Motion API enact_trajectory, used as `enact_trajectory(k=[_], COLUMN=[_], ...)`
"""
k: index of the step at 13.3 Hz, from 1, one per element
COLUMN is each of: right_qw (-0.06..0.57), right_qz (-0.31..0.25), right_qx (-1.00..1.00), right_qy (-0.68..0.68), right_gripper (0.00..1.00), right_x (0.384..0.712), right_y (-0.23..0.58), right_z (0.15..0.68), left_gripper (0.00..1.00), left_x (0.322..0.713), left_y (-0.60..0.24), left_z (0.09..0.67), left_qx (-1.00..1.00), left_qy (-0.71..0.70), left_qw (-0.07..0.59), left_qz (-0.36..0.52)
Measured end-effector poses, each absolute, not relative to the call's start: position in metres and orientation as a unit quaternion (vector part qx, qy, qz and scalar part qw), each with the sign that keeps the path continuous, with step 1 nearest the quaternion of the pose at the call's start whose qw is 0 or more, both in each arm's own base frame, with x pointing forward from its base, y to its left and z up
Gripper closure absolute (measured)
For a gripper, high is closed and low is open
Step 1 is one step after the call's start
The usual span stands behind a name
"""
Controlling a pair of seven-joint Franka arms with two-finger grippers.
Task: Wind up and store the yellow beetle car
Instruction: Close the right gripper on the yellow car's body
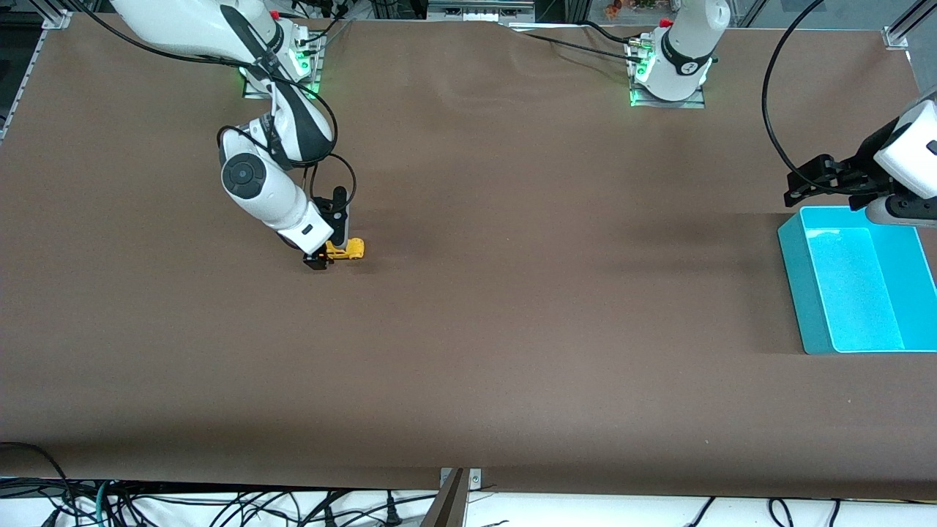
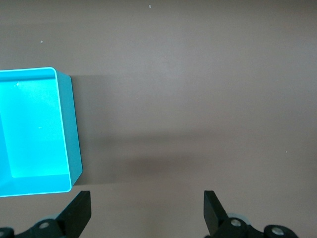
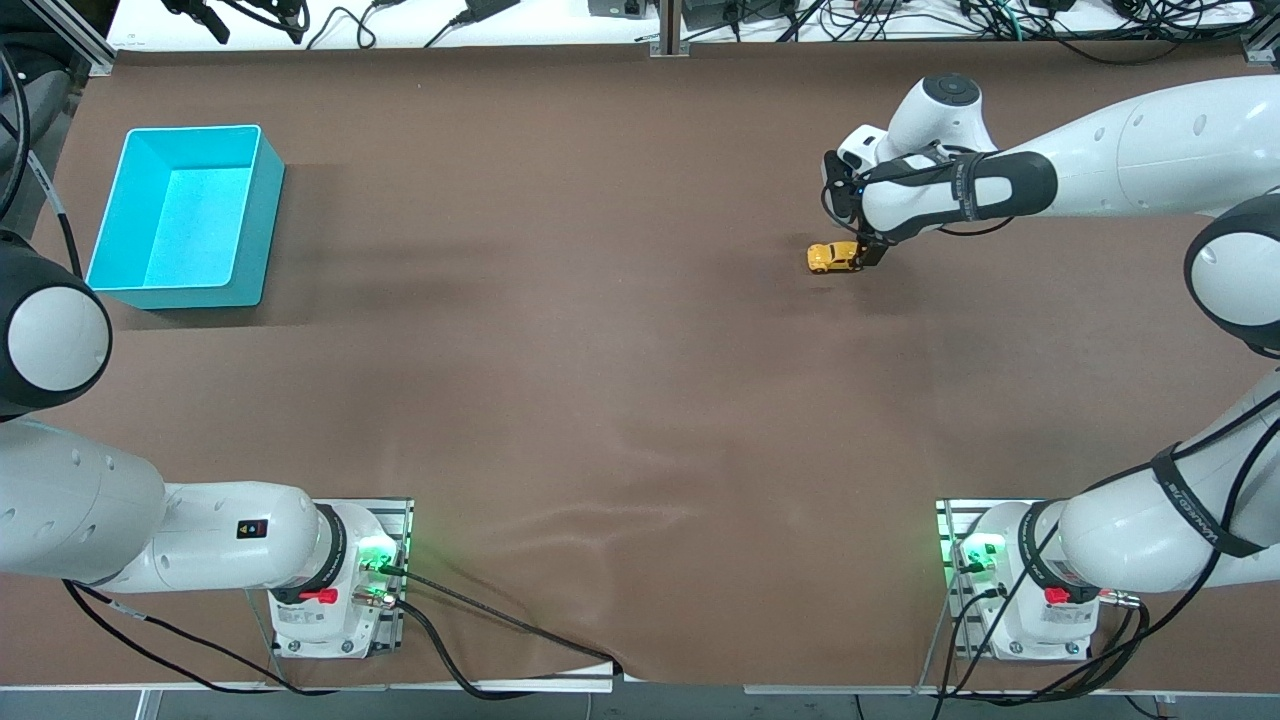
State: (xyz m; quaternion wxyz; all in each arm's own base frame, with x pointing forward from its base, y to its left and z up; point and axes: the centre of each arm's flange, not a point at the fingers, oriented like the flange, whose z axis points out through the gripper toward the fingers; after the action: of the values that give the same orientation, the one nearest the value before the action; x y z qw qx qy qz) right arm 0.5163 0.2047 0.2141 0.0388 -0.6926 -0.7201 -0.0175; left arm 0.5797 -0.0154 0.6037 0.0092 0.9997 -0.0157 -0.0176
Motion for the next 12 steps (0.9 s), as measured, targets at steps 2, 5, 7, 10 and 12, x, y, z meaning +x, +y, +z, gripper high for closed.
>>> enact_trajectory(k=[2, 5, 7, 10, 12], right_qw=[0.036, 0.038, 0.042, 0.037, 0.035], right_qz=[-0.025, -0.024, -0.020, -0.015, -0.015], right_qx=[-0.688, -0.684, -0.683, -0.674, -0.671], right_qy=[-0.724, -0.728, -0.729, -0.738, -0.741], right_gripper=[0.06, 0.06, 0.06, 0.16, 0.41], right_x=[0.516, 0.513, 0.512, 0.510, 0.511], right_y=[0.209, 0.214, 0.213, 0.214, 0.214], right_z=[0.208, 0.198, 0.190, 0.185, 0.186], left_gripper=[0.00, 0.00, 0.00, 0.00, 0.00], left_x=[0.580, 0.580, 0.580, 0.580, 0.580], left_y=[-0.015, -0.015, -0.015, -0.015, -0.015], left_z=[0.604, 0.604, 0.604, 0.604, 0.604], left_qx=[1.000, 1.000, 1.000, 1.000, 1.000], left_qy=[-0.016, -0.016, -0.016, -0.016, -0.016], left_qw=[0.009, 0.009, 0.009, 0.009, 0.009], left_qz=[-0.018, -0.018, -0.018, -0.018, -0.018])
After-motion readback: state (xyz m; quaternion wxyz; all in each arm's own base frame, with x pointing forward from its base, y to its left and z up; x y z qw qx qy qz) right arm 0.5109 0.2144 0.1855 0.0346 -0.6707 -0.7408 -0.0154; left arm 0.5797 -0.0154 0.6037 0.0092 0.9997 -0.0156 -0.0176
